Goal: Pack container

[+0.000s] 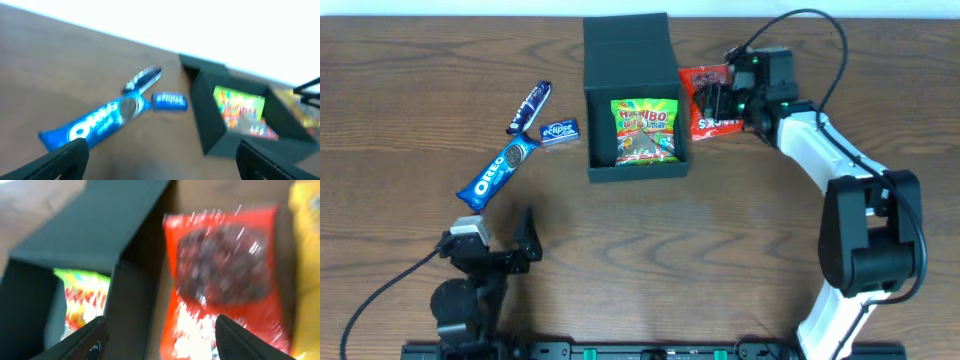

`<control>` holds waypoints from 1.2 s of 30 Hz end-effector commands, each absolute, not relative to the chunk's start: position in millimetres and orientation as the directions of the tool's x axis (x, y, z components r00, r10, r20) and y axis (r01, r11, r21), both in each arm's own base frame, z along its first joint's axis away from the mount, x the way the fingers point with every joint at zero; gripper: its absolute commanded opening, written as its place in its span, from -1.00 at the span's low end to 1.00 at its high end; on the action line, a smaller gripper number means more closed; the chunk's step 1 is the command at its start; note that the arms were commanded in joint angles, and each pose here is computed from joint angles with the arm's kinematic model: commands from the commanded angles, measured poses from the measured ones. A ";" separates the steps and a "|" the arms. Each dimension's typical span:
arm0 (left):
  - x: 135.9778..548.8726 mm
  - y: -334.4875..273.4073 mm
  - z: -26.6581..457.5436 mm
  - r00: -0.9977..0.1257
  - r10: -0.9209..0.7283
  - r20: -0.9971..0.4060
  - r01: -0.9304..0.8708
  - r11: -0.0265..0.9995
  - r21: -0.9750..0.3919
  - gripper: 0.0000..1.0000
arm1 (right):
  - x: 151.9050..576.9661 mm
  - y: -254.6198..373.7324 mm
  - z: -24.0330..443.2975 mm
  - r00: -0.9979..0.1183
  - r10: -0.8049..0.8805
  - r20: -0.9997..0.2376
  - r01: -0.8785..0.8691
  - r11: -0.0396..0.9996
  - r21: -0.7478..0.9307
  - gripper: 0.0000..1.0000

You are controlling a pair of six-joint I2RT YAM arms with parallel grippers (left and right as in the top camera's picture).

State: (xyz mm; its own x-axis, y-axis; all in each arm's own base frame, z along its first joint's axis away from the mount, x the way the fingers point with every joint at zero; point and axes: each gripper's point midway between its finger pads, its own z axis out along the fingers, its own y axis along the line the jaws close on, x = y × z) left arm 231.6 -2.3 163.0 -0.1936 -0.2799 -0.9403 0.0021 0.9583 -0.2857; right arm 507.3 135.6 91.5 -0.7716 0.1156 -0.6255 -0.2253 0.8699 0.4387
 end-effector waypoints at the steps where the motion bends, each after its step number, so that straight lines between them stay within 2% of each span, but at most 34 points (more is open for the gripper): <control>1: 233.0 1.6 171.8 -0.190 -0.301 -0.934 -0.024 0.953 -0.302 0.90 | 516.8 108.9 100.5 -0.752 0.166 -0.638 -0.220 0.850 0.479 0.39; 5: 238.9 9.7 181.0 -0.236 -0.250 -0.939 -0.067 0.968 -0.241 0.90 | 518.3 101.8 105.0 -0.751 0.199 -0.630 -0.214 0.829 0.517 0.39; 8: 258.3 21.5 188.9 -0.347 -0.139 -0.928 -0.102 0.989 -0.110 0.90 | 519.2 103.2 110.3 -0.742 0.197 -0.641 -0.226 0.826 0.516 0.39; 13: 312.4 29.7 190.2 -0.522 -0.065 -0.851 -0.082 0.996 -0.026 0.91 | 513.2 120.6 121.1 -0.747 0.189 -0.637 -0.256 0.802 0.539 0.39; 20: 387.4 39.5 163.1 -0.667 -0.034 -0.745 -0.059 0.998 0.007 0.90 | 503.7 135.8 123.5 -0.765 0.165 -0.622 -0.269 0.795 0.543 0.38; 24: 412.6 47.6 138.3 -0.733 -0.006 -0.680 -0.052 0.998 0.047 0.91 | 499.0 143.2 119.9 -0.779 0.152 -0.609 -0.269 0.796 0.543 0.38; 31: 412.1 44.8 86.9 -0.832 -0.023 -0.554 -0.041 0.999 0.021 0.90 | 500.3 139.7 117.4 -0.778 0.155 -0.609 -0.252 0.811 0.528 0.43; 36: 395.6 42.8 75.0 -0.873 -0.070 -0.483 -0.077 0.997 -0.005 0.90 | 501.1 138.1 116.6 -0.776 0.156 -0.610 -0.245 0.817 0.521 0.47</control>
